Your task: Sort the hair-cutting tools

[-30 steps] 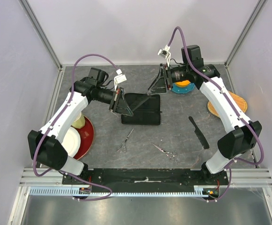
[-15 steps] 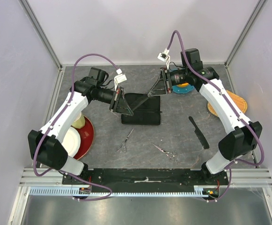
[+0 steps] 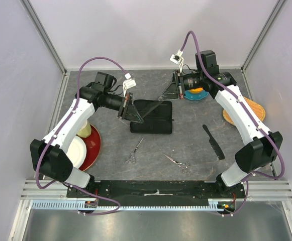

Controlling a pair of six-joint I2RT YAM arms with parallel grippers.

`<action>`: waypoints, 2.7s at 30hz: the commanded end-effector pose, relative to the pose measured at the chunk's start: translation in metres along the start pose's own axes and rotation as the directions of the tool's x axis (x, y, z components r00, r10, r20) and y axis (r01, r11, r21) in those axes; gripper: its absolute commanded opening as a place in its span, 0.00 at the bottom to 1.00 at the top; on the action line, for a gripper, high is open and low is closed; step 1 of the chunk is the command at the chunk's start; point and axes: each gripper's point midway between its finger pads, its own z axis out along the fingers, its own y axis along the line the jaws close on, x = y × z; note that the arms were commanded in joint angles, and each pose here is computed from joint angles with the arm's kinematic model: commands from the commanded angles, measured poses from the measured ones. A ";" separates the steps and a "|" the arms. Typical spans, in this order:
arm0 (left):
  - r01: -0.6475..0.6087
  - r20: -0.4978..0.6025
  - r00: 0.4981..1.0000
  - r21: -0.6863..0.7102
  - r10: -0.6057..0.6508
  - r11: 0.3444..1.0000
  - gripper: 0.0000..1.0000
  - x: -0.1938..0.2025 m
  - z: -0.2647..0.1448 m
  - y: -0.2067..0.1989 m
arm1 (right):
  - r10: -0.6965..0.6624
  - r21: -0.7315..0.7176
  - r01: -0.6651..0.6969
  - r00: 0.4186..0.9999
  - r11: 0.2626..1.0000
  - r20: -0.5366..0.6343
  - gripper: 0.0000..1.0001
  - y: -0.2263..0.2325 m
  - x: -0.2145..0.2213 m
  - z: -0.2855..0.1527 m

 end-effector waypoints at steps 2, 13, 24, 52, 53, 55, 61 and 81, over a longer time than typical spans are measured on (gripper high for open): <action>-0.013 0.022 1.000 -0.098 0.015 0.995 0.23 -0.011 -0.002 0.010 | -0.071 0.036 0.070 0.996 0.997 0.045 0.00 0.007 -0.014 -0.004; 0.171 0.173 0.980 -0.511 -0.094 0.842 0.88 -0.036 -0.049 0.087 | 0.096 0.344 -0.123 0.991 0.931 0.094 0.00 -0.071 -0.002 -0.005; 0.373 0.349 0.917 -0.583 -0.192 0.722 0.75 -0.033 -0.064 0.133 | 0.229 0.636 -0.455 0.884 0.623 0.408 0.00 -0.164 0.013 -0.039; 0.756 0.341 0.579 -0.564 -0.740 0.332 0.36 0.146 0.003 0.248 | 0.445 0.751 -0.578 0.791 0.321 0.419 0.00 -0.227 0.197 -0.061; 0.757 0.340 0.576 -0.566 -0.744 0.327 0.36 0.148 0.003 0.248 | 0.463 0.749 -0.581 0.785 0.318 0.413 0.00 -0.230 0.203 -0.059; 0.758 0.339 0.576 -0.564 -0.744 0.329 0.35 0.147 0.004 0.248 | 0.474 0.744 -0.589 0.777 0.316 0.414 0.00 -0.233 0.209 -0.056; 0.755 0.328 0.575 -0.566 -0.749 0.332 0.34 0.149 0.008 0.246 | 0.514 0.680 -0.639 0.744 0.359 0.427 0.00 -0.241 0.205 -0.037; 0.743 0.329 0.588 -0.582 -0.739 0.332 0.33 0.148 0.008 0.245 | 0.604 0.731 -0.623 0.705 0.279 0.370 0.00 -0.241 0.234 -0.031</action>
